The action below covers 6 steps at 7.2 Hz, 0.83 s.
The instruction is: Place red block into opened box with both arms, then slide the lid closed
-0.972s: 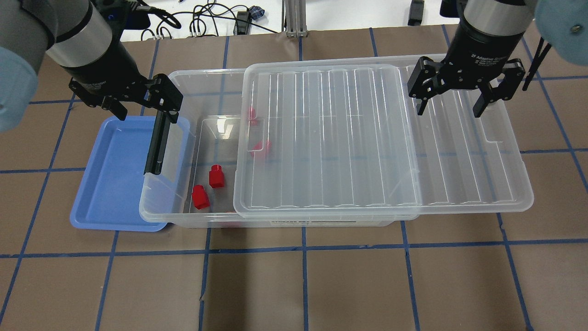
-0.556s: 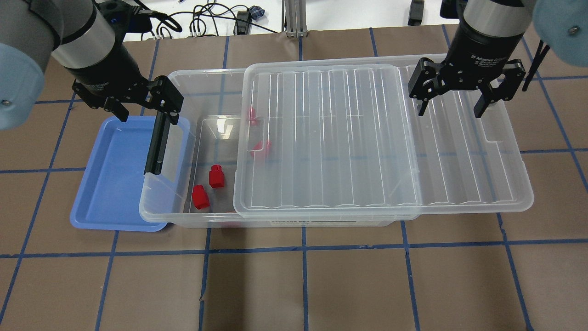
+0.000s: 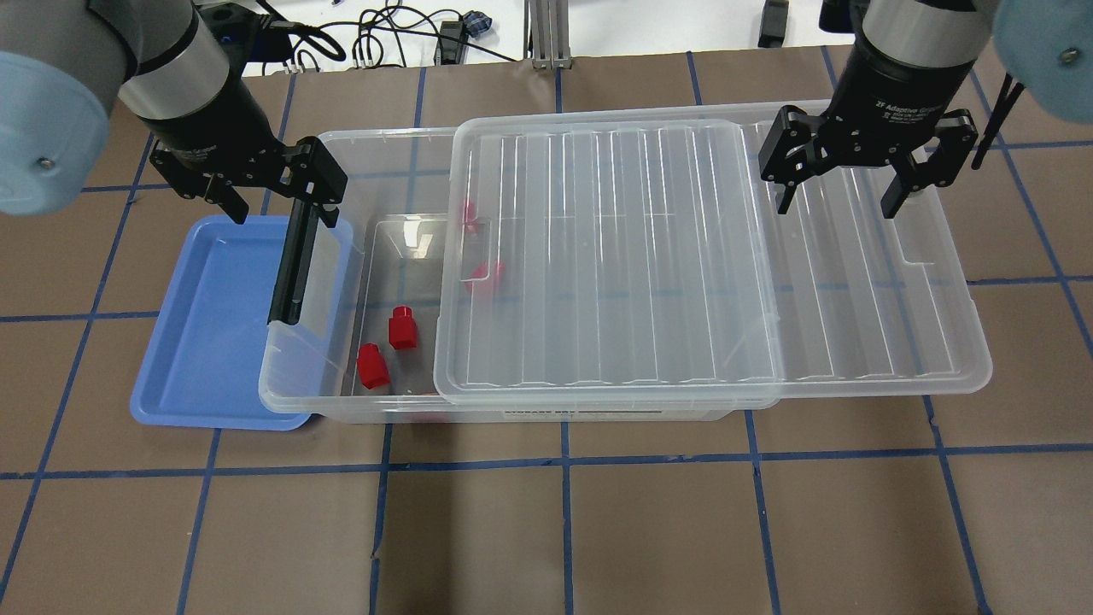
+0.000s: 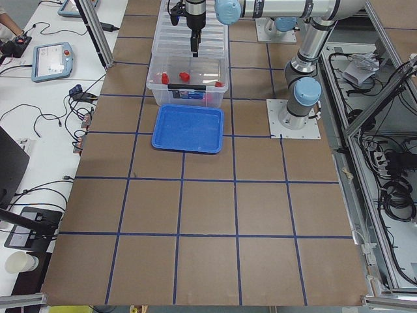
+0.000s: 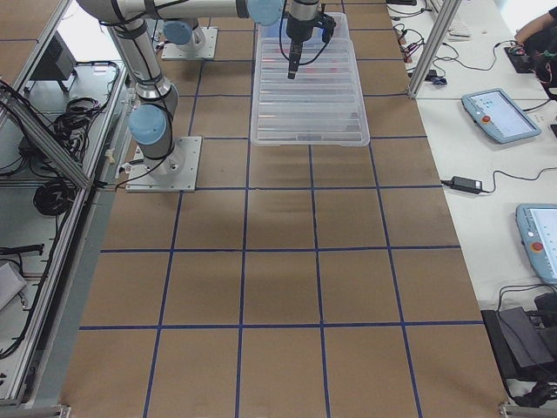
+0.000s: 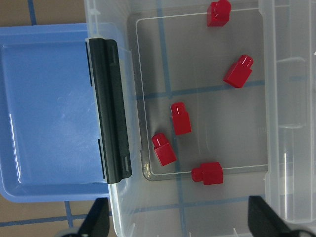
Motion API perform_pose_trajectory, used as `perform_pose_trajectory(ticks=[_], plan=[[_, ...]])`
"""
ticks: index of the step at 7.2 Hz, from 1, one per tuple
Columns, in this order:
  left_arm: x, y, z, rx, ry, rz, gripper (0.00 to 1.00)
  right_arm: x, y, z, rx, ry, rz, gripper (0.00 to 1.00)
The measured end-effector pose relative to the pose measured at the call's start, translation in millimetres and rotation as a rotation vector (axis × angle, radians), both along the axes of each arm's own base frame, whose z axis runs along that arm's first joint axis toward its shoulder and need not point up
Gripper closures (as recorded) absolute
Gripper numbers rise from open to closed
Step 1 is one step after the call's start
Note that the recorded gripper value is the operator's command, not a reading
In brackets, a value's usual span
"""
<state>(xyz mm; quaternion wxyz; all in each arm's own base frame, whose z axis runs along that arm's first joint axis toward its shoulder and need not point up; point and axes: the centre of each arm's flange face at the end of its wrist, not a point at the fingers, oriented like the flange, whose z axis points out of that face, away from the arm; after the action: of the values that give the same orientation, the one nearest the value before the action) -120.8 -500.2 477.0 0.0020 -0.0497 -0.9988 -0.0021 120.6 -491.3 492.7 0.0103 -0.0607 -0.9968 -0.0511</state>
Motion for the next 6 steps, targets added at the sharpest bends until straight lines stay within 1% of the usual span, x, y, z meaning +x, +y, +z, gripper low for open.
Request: perform_pose_trajectory(ticks=[2,6], plan=[[-0.5,-0.9,1.7,-0.002,0.0,-0.001,0.0,1.0,-0.1,5.4,-0.013,-0.009,0.0,0.0],[-0.7,0.8,3.3,-0.002,0.0,-0.001,0.0,-0.4,1.0,6.4,-0.013,0.004,0.0,0.0]])
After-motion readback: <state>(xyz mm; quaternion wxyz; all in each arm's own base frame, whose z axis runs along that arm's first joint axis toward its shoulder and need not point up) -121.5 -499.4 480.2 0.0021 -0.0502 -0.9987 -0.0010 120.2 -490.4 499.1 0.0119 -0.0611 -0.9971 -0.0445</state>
